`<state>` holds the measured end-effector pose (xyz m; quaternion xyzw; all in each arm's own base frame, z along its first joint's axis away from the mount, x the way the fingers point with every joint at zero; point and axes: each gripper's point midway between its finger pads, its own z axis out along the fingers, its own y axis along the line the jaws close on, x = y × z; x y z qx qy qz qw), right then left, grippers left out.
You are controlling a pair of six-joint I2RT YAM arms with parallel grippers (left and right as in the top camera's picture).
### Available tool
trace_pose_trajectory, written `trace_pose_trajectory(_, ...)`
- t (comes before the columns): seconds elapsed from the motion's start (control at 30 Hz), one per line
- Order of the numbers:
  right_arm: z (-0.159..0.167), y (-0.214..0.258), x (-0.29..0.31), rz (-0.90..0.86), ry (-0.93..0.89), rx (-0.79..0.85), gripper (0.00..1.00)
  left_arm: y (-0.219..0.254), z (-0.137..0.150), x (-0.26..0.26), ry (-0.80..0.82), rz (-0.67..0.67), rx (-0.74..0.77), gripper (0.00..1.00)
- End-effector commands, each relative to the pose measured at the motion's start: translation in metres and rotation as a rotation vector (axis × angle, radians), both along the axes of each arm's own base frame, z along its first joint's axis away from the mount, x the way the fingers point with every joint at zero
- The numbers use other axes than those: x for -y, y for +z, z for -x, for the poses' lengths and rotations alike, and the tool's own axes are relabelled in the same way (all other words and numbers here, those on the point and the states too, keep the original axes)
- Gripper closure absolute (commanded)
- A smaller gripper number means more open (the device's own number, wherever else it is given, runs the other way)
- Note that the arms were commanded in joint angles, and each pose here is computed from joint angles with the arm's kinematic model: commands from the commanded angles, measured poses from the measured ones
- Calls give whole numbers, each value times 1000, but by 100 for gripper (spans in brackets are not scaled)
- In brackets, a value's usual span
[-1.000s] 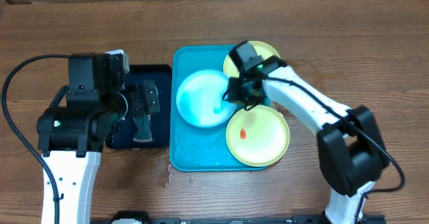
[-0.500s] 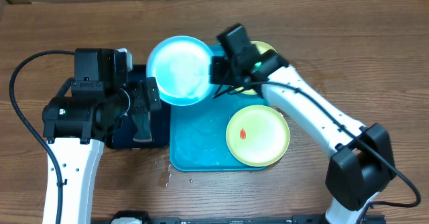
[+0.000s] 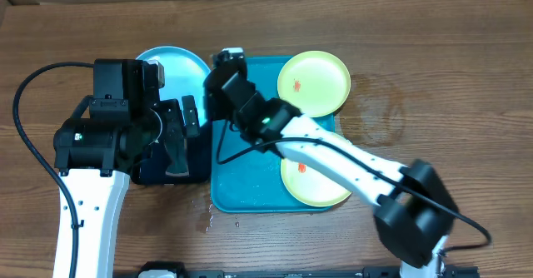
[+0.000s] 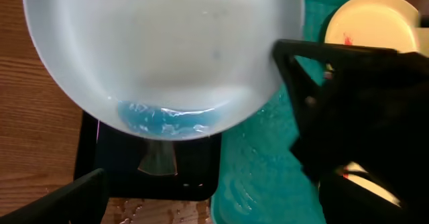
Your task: Clean dirty plates on tray and stack at the side
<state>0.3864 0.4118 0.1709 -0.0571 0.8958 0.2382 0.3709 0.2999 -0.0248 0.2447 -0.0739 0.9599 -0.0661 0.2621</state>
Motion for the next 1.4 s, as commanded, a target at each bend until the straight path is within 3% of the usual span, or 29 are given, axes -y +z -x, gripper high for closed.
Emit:
trace_pose_trajectory(0.0,-18,-4,-5,79,-26,131,96,1,-2,1,-12,-3,3,0)
trace_pose_trajectory(0.47,-45,88,-35,218,169,699,96,1,-2,1,-12,-3,3,0)
trace_pose_trajectory(1.1,-43,169,-41,55,113,980,96,1,-2,1,-12,-3,2,0)
trace_pose_trajectory(1.37,-29,197,-45,131,131,1139,96,1,-2,1,-12,-3,3,0)
